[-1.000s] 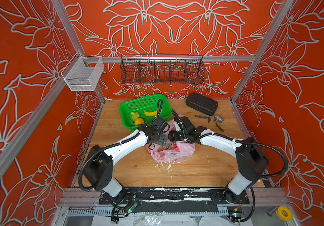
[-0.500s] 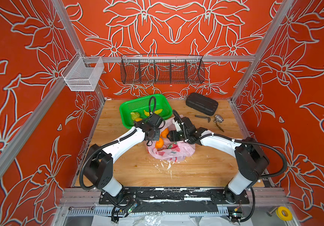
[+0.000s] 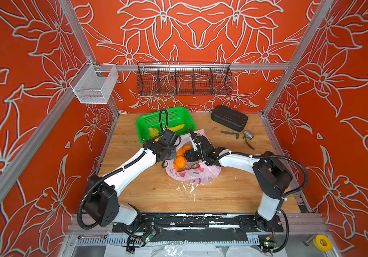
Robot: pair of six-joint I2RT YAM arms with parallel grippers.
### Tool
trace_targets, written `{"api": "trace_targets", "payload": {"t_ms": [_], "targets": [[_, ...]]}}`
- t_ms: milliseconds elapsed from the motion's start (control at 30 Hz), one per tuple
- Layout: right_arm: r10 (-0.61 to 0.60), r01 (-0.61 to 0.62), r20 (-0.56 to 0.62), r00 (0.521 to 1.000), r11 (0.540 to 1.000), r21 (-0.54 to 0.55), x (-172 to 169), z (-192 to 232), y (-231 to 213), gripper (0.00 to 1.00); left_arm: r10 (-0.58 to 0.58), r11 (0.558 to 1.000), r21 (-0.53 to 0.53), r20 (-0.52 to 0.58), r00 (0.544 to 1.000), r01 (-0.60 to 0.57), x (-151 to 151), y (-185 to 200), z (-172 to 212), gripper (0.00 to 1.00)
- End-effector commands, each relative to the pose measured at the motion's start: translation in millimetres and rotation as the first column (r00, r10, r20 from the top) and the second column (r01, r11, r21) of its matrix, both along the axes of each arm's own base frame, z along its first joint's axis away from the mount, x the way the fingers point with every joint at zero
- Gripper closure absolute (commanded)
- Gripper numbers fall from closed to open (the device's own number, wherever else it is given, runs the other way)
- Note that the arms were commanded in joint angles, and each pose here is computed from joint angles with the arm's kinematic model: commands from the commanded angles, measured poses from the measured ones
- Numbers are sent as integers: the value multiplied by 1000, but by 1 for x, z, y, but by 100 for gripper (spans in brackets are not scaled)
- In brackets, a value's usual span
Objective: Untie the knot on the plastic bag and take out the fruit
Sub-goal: 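Grasp an orange inside the bag with the right gripper and lift it out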
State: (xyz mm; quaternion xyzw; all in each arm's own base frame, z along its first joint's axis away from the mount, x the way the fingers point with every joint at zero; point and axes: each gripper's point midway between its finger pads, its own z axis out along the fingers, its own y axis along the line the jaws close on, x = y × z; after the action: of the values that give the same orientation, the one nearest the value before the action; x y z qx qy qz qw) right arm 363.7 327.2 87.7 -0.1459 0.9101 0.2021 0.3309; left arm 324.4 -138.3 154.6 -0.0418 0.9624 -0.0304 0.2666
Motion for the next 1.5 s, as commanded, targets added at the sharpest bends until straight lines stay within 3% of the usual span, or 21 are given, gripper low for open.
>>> {"api": "trace_targets", "payload": {"t_ms": [0, 367, 600, 800, 967, 1233, 1467], "targets": [[-85, 84, 72, 994, 996, 27, 25, 12, 4, 16, 16, 1000, -3, -17, 1000, -16, -6, 3, -4, 90], [-131, 132, 88, 987, 991, -10, 46, -6, 9, 21, 8, 1000, -1, -21, 1000, -9, -7, 4, -5, 90], [-153, 157, 67, 986, 986, -49, 47, -19, 2, 34, 6, 1000, 8, -23, 1000, -6, -6, 4, -5, 90], [-133, 135, 67, 989, 991, -25, 41, -11, 2, 52, 7, 1000, 0, -14, 1000, -7, -5, 3, -2, 90], [-95, 92, 70, 993, 994, 54, 31, 14, 8, 59, -1, 1000, -27, -10, 1000, 1, -4, -2, 1, 82], [-58, 48, 48, 997, 981, 186, 4, 53, 7, 59, -15, 999, -44, 14, 1000, 16, -5, -3, 12, 53], [-46, 30, 46, 998, 953, 300, -19, 91, 0, 59, -49, 992, -114, 90, 995, 59, -13, -8, 34, 41]]}}
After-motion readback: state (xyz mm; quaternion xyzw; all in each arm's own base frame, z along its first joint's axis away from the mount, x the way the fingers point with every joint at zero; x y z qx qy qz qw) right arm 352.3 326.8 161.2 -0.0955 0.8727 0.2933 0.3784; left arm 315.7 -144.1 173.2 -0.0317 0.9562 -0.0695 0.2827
